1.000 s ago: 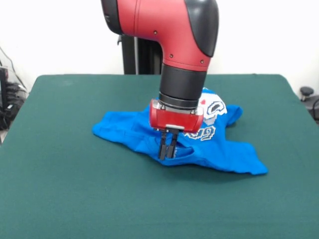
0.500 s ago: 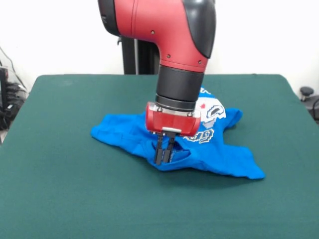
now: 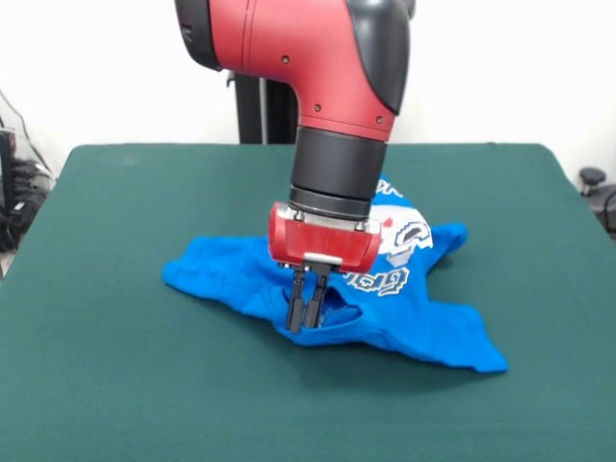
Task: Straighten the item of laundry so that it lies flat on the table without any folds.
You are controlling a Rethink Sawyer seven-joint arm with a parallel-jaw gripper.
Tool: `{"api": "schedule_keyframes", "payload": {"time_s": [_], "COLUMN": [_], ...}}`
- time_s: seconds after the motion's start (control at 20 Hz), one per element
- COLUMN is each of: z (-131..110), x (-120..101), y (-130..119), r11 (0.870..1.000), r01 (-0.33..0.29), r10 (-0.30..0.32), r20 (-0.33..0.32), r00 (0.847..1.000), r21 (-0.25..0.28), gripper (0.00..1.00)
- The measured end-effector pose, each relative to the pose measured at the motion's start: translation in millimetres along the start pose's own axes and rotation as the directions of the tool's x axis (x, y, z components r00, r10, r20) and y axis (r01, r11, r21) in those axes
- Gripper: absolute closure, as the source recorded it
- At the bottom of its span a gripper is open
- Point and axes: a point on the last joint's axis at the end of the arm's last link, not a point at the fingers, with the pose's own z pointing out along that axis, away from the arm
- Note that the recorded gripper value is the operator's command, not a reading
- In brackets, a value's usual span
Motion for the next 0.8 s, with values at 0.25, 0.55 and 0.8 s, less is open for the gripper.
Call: {"api": "schedule_keyframes", "payload": {"time_s": [0.25,0.55,0.8], "z": [-0.5,-4.1,-12.7], "x": [-12.1,-27.1,-35.3], "y": [-1.8,-7.0,-17.0], "r11": [1.0,1.0,0.999], "r01": [0.002,0.007,0.013], "r10": [-0.002,-0.008,-0.016], "r20": [0.023,0.051,0.067], "r00": [1.0,0.999,0.998], "r21": [0.004,0.019,0.038], "gripper": [1.0,1.0,1.0]}}
